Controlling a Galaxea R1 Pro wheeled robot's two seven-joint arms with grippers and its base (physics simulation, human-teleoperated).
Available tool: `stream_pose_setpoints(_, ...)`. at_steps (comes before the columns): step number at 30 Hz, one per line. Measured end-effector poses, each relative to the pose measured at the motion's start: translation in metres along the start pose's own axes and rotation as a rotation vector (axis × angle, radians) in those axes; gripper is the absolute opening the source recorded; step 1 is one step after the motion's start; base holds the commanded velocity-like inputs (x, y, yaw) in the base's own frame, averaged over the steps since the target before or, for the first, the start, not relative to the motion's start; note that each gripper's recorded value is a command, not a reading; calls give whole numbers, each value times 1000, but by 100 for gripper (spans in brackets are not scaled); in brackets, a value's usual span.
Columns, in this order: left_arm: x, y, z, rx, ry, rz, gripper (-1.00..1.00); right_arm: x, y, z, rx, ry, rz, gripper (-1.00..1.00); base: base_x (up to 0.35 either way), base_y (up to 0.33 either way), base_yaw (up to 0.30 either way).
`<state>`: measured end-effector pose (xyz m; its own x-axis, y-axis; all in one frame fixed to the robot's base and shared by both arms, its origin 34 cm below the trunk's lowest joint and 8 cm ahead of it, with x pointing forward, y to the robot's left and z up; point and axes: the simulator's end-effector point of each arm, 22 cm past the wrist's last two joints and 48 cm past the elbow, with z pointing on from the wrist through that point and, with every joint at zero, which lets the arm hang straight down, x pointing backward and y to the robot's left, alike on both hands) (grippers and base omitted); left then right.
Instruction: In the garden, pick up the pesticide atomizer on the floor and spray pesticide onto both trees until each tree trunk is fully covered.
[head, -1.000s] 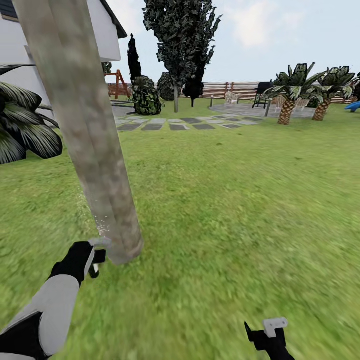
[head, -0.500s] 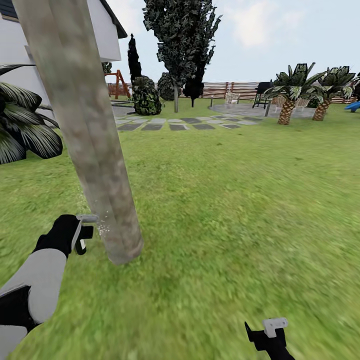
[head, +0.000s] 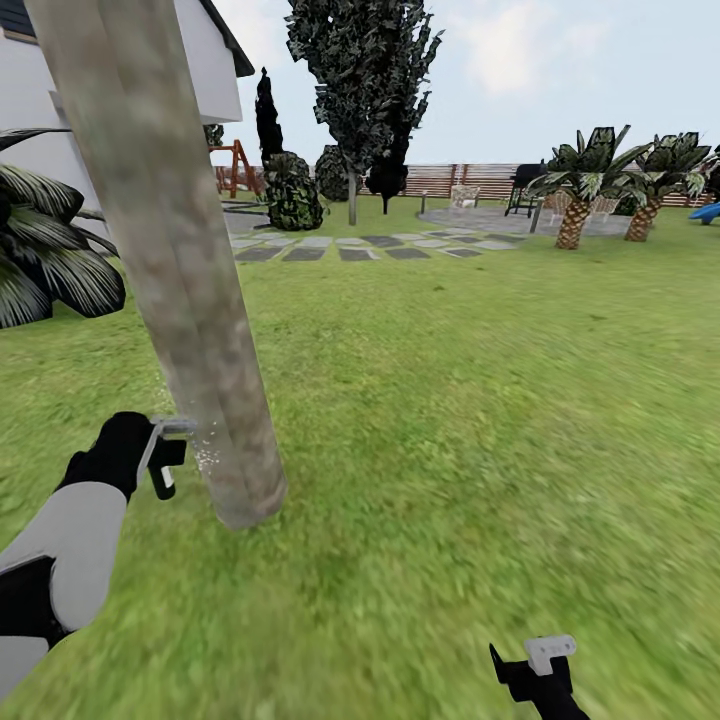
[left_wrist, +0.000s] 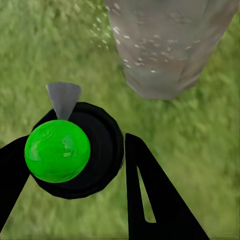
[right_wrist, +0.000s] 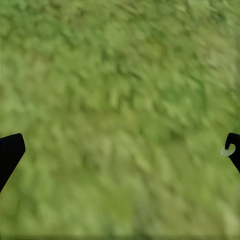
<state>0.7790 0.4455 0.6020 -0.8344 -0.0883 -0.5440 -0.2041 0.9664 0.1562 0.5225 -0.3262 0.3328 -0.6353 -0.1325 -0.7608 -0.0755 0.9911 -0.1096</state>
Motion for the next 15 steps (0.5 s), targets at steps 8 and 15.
stream_pose_setpoints(8,-6,-16,-3,24,-9,3,-100,-1,0,0,0,-1,0,100,0,0,24)
stream_pose_setpoints(15,-6,-15,-4,-6,1,67,-100,-1,0,0,0,-1,0,100,48,-128,125)
